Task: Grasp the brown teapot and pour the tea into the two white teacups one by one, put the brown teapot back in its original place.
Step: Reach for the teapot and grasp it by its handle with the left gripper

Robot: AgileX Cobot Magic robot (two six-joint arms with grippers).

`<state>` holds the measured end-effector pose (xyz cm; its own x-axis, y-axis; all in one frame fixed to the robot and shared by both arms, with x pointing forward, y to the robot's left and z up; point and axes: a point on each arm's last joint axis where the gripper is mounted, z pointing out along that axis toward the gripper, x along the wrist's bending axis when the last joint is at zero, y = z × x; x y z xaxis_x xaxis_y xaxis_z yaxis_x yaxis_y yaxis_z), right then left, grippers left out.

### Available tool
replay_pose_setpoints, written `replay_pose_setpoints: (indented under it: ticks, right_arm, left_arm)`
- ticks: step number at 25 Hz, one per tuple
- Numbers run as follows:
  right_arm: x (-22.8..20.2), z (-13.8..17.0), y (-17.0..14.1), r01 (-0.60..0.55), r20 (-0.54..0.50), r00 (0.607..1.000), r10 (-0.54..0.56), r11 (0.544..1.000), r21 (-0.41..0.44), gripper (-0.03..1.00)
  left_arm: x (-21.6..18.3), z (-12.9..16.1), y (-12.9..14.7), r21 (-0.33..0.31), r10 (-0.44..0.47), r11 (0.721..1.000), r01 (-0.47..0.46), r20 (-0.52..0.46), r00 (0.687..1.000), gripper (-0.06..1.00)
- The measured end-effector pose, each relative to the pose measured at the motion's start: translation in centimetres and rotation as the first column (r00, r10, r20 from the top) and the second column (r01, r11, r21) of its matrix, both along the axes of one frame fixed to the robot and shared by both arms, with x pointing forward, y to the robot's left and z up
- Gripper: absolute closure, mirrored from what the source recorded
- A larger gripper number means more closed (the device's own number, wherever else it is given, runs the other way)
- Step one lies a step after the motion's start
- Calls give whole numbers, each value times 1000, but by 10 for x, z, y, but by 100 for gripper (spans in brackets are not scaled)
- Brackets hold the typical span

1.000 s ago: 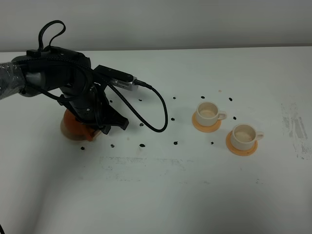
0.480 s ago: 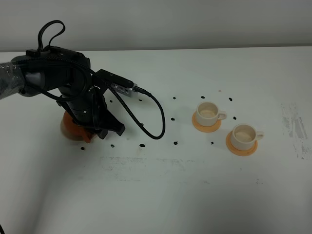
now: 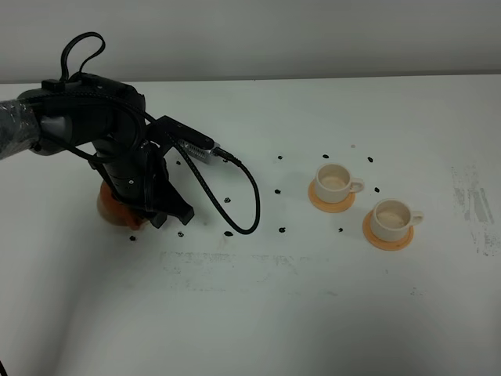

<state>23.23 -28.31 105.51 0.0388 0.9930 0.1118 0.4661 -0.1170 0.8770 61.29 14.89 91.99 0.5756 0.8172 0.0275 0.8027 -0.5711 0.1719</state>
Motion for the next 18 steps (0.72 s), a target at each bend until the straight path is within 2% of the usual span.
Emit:
replay_pose_setpoints:
  ticks: [7,18]
  right_arm:
    - [0,0,0,0,0,1000,0,1000,0,52]
    - [0,0,0,0,0,1000,0,1000,0,52]
  left_arm:
    - [0,0,0,16,-73,997,73,7,997,68]
    - [8,2,-4,-16,-93,995,95,97,991,68]
